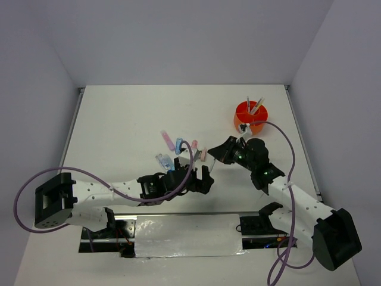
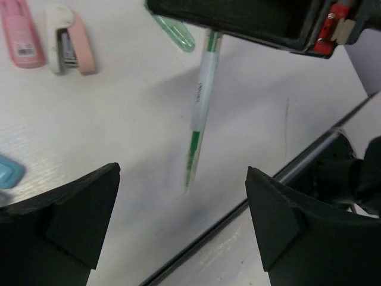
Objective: Sort the stationery into containers
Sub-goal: Place the pen in the storage box, then pick up the stationery from the center of the board, then place the stationery in the storage box.
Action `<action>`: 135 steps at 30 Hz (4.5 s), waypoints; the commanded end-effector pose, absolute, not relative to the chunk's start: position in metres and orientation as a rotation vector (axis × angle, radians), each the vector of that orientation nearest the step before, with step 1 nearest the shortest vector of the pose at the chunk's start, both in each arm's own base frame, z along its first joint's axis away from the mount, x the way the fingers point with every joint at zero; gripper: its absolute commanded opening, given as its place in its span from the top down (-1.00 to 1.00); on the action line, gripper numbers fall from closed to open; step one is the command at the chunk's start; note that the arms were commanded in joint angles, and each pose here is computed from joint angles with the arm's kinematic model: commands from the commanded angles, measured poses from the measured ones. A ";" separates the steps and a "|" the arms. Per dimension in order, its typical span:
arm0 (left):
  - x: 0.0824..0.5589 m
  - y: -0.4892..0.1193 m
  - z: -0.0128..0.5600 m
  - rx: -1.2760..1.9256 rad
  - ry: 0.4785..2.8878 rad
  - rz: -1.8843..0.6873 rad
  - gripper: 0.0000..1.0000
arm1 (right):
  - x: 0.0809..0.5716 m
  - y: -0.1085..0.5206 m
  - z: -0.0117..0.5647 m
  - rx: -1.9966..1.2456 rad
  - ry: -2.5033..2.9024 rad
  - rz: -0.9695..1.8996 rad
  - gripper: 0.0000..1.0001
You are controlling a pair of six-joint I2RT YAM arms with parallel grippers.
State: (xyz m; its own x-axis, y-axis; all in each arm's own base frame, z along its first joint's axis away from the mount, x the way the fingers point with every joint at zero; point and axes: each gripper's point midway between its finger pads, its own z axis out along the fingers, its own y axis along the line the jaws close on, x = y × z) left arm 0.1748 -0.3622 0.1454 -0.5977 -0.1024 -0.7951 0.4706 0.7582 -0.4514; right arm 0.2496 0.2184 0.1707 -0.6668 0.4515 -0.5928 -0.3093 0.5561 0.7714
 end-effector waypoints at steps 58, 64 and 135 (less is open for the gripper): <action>0.283 -0.445 0.089 0.050 2.382 -0.243 -0.90 | 0.300 -0.009 0.300 0.513 1.742 0.133 -0.83; 0.300 -0.484 0.073 0.000 2.352 -0.244 -0.88 | 0.252 -0.011 0.310 0.477 1.701 0.132 -0.86; 0.191 -0.383 0.171 0.343 1.794 -0.860 1.00 | 0.231 0.226 0.149 0.234 2.030 1.181 0.43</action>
